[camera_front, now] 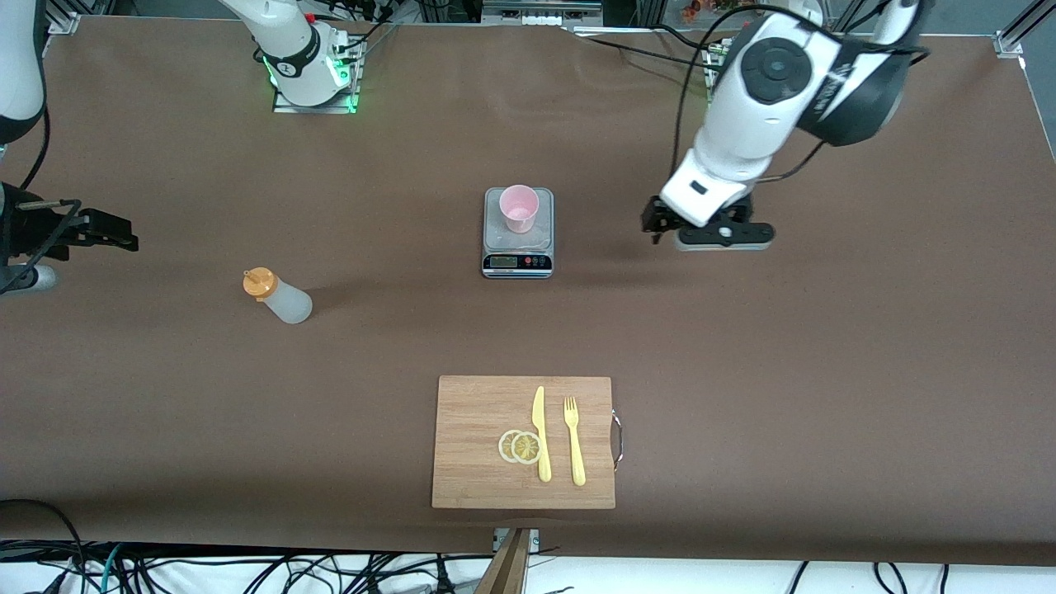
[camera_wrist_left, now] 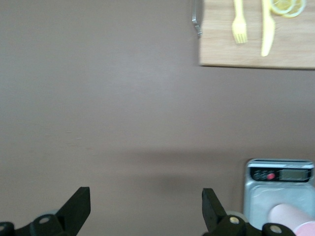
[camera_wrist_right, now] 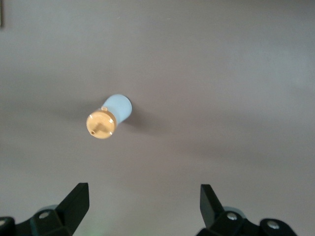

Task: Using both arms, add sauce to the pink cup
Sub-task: 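Release the cup on the scale and raise the left gripper away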

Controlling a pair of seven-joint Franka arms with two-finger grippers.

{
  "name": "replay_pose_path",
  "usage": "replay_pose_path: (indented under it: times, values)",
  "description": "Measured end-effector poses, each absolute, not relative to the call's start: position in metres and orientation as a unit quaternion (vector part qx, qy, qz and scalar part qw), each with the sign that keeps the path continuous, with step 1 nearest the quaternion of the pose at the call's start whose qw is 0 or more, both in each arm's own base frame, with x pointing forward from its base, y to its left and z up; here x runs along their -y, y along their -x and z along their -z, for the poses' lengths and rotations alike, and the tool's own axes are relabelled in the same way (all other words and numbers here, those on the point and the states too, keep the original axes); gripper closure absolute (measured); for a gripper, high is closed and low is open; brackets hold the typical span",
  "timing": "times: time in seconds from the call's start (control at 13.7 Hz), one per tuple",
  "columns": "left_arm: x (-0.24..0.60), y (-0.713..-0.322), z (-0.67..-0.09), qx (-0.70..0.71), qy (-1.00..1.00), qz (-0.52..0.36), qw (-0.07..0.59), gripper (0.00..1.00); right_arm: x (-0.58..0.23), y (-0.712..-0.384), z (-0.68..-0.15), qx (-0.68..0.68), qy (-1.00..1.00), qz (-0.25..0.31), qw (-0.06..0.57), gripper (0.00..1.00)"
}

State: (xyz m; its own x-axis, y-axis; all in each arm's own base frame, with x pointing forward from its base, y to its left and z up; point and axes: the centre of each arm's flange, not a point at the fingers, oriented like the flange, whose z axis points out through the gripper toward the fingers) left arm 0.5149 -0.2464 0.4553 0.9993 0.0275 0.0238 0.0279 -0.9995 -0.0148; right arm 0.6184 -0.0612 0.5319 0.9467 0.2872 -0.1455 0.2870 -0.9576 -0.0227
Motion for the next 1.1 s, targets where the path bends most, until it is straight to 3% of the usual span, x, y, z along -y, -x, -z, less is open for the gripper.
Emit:
replay_pose_path:
  times: [0.44,0.73,1.1]
  values:
    - [0.133,-0.525,-0.511,-0.009,0.999,-0.037,0.037,0.0,0.1,-0.638,-0.461,0.355,0.927,-0.065,0.099,0.0]
    - [0.063,-0.54,-0.532,-0.027,0.999,-0.036,0.029,0.0,0.137,-0.645,-0.394,0.454,0.865,-0.001,0.214,0.0]
    - [0.035,-0.544,-0.548,-0.012,0.999,-0.02,0.027,0.0,0.165,-0.643,-0.308,0.547,0.775,0.095,0.303,0.0]
